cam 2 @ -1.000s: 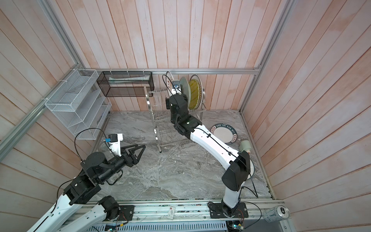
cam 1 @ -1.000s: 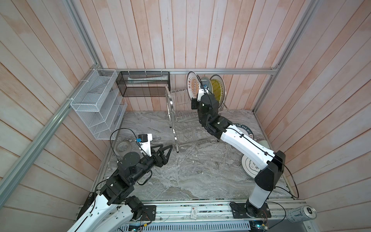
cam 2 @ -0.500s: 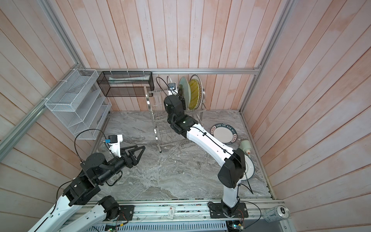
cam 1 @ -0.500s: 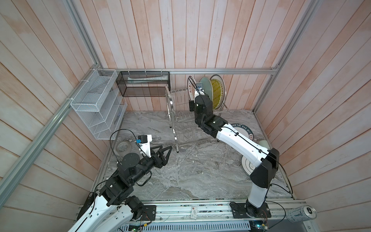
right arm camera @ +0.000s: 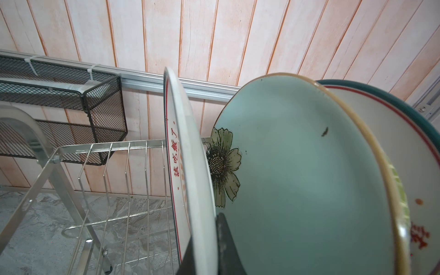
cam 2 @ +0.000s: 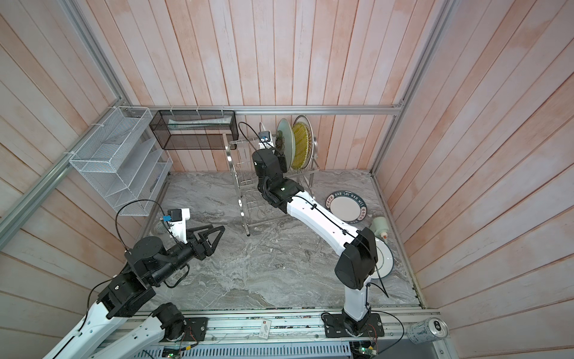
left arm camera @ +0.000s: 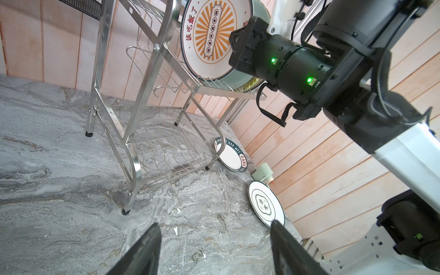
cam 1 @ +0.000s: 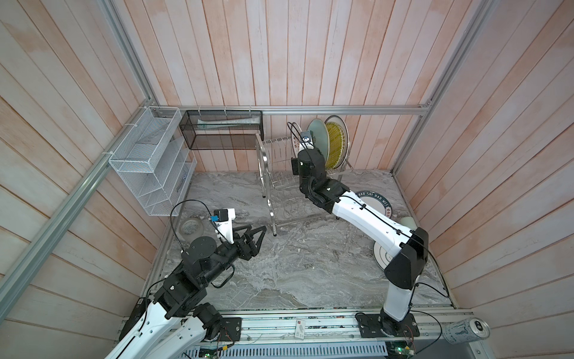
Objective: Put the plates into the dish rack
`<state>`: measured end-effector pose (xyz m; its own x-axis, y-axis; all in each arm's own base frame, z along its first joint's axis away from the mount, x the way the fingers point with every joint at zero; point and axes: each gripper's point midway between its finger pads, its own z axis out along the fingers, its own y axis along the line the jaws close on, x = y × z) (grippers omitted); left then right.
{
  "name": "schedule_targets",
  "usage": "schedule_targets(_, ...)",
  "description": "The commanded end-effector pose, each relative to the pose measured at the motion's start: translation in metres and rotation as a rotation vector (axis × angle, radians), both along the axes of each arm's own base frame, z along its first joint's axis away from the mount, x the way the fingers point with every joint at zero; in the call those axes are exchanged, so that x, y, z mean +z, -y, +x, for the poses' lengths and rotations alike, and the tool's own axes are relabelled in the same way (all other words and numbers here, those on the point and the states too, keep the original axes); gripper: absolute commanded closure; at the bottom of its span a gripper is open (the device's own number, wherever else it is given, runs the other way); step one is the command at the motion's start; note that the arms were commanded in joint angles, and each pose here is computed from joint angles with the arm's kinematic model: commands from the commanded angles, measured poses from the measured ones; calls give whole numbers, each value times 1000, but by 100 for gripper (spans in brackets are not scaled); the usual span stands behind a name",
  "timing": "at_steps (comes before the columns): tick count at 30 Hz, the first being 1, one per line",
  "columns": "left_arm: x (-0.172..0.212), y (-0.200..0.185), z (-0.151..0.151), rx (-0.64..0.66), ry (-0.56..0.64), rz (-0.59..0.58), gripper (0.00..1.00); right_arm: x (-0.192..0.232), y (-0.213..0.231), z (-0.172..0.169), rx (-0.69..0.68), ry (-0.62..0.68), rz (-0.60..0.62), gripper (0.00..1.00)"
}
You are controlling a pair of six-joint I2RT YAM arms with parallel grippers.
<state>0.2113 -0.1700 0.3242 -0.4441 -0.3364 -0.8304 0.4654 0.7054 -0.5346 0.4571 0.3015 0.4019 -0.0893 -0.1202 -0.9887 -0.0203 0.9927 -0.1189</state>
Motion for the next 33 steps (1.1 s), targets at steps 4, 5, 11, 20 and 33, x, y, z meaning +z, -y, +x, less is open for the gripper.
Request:
schedule_targets(4,-8,-3,2,22,-11,16,27,15,2,0,-26,30,44,100)
schedule_targets(5,-8,-3,1,21,-12,17,27,14,2,0,-26,27,40,100)
schedule_targets(11,-8,-4,0,19,-14,15,27,11,2,-1,-25,15,31,100)
schedule_targets(20,-6,-4,0,18,-10,12,27,8,0,2,-24,5,13,100)
schedule_targets(33,-5,-2,2,16,-10,19,27,6,0,3,-20,-3,-4,87)
